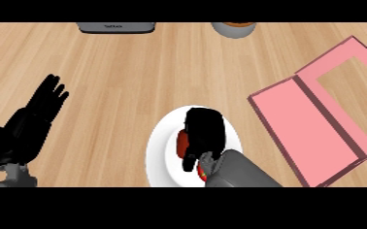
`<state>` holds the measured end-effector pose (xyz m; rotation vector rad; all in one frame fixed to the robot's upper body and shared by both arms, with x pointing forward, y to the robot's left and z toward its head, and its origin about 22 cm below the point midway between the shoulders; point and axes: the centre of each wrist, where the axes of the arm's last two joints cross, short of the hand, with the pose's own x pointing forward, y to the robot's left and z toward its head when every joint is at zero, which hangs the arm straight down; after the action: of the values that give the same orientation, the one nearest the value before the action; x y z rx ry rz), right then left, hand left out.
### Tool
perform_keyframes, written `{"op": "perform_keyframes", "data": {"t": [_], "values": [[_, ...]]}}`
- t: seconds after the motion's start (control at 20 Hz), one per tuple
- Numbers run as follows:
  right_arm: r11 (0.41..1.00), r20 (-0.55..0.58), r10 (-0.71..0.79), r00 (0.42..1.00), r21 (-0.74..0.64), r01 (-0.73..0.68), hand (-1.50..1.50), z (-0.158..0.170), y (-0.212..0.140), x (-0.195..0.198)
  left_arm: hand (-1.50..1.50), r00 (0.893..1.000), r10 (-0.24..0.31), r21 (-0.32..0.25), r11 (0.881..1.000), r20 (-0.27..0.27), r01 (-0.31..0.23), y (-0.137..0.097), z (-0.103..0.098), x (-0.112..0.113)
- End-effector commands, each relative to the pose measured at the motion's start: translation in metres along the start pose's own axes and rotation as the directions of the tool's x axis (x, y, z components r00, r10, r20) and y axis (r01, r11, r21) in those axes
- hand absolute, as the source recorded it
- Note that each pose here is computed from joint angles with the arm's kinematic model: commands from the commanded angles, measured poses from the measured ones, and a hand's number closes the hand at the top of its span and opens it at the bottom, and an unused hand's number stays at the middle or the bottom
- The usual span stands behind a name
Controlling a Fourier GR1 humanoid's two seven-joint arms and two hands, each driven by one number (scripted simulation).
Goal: Pick the bell pepper from the plate and place it in the cardboard box
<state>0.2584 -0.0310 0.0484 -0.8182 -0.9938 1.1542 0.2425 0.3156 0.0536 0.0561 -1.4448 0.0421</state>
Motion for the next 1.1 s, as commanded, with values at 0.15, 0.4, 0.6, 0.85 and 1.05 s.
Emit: {"op": "perform_keyframes", "data": {"t": [0.15, 0.4, 0.6, 0.85, 1.05], "values": [[0.983, -0.023, 0.016, 1.000, -0.183, -0.020, 1.50, 0.039, -0.045, 0.021, 0.00, 1.000, -0.001, 0.009, 1.000, -0.016, 0.001, 0.014, -0.010, -0.001], [0.925, 0.023, -0.013, 1.000, -0.380, 0.021, 1.50, 0.070, -0.092, 0.041, 0.00, 1.000, 0.003, 0.005, 1.000, 0.003, -0.003, 0.001, 0.000, 0.001], [0.858, 0.024, -0.049, 0.998, -0.511, 0.055, 1.50, 0.098, -0.117, 0.040, 0.00, 1.000, -0.007, 0.006, 1.000, 0.003, 0.007, 0.017, -0.004, 0.006], [0.779, -0.072, -0.126, 0.989, -0.625, 0.054, 1.50, 0.094, -0.156, 0.033, 0.00, 1.000, 0.011, 0.025, 1.000, -0.010, -0.011, 0.000, 0.000, -0.005], [0.747, -0.149, -0.158, 0.976, -0.664, 0.020, 1.50, 0.086, -0.168, 0.012, 0.00, 0.999, 0.024, 0.036, 0.999, -0.030, -0.023, 0.013, 0.000, -0.001]]}}
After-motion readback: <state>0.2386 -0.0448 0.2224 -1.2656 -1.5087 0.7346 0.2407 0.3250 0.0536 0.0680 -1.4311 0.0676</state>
